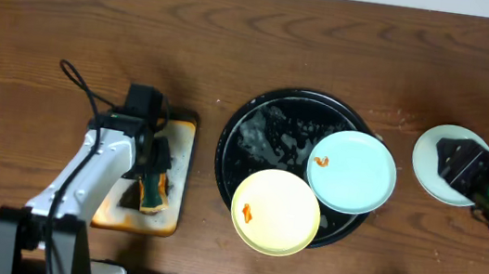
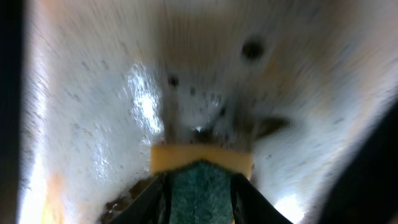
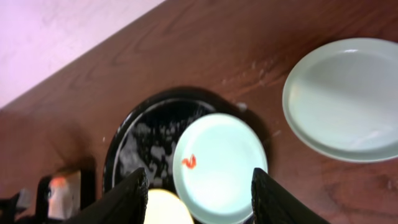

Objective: Clean dirty plates on tray and stack at the side

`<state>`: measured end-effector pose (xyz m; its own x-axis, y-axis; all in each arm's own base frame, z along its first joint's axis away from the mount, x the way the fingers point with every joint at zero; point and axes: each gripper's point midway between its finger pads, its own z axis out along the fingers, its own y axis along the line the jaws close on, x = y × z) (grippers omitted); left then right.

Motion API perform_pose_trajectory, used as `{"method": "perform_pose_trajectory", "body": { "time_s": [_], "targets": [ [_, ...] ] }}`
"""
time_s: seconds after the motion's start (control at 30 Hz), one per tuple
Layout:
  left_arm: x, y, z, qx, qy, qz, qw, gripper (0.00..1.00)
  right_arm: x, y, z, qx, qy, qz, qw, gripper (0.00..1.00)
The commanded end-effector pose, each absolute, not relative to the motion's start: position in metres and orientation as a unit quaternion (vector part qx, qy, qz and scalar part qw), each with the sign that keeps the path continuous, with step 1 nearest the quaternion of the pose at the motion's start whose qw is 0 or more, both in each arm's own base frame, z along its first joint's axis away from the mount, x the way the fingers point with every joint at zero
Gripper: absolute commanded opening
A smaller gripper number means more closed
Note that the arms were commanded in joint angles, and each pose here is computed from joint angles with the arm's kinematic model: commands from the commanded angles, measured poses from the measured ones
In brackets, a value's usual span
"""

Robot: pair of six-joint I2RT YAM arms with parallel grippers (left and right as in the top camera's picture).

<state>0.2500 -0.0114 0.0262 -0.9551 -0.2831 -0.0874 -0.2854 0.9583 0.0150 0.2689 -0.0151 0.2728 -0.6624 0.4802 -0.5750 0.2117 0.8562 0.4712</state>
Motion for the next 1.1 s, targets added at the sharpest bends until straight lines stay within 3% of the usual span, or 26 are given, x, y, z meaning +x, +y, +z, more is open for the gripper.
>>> {"method": "perform_pose_trajectory", "body": {
  "time_s": [0.0, 0.13, 0.3, 0.53, 0.67, 0.7, 0.83, 1.07],
  "targets": [
    [0.23, -0.02, 0.01, -0.163, 0.987, -0.005, -0.009, 0.33, 0.264, -0.009, 0.271, 0.173, 0.9, 0.18, 0.357, 0.51],
    [0.234, -0.017, -0.007, -0.162, 0.987, 0.003, -0.003, 0.33, 0.26, -0.007, 0.266, 0.165, 0.907, 0.177, 0.346, 0.51],
    [0.243, -0.018, -0.021, -0.162, 0.987, 0.0, 0.008, 0.08, 0.259, -0.007, 0.266, 0.166, 0.907, 0.178, 0.344, 0.5],
    [0.272, -0.02, 0.004, -0.154, 0.987, -0.011, 0.052, 0.08, 0.258, -0.007, 0.265, 0.166, 0.907, 0.178, 0.343, 0.5],
    [0.276, -0.02, 0.031, -0.151, 0.986, -0.013, 0.061, 0.17, 0.258, -0.007, 0.265, 0.166, 0.908, 0.178, 0.342, 0.5],
    [0.274, -0.02, 0.038, -0.151, 0.987, -0.012, 0.059, 0.24, 0.258, -0.007, 0.265, 0.166, 0.908, 0.178, 0.342, 0.5],
    [0.253, -0.018, 0.054, -0.162, 0.986, -0.007, 0.036, 0.33, 0.257, -0.006, 0.264, 0.167, 0.909, 0.178, 0.339, 0.5],
    [0.213, -0.015, 0.038, -0.218, 0.976, 0.009, -0.026, 0.4, 0.257, -0.007, 0.264, 0.168, 0.909, 0.178, 0.338, 0.49]
  ]
}}
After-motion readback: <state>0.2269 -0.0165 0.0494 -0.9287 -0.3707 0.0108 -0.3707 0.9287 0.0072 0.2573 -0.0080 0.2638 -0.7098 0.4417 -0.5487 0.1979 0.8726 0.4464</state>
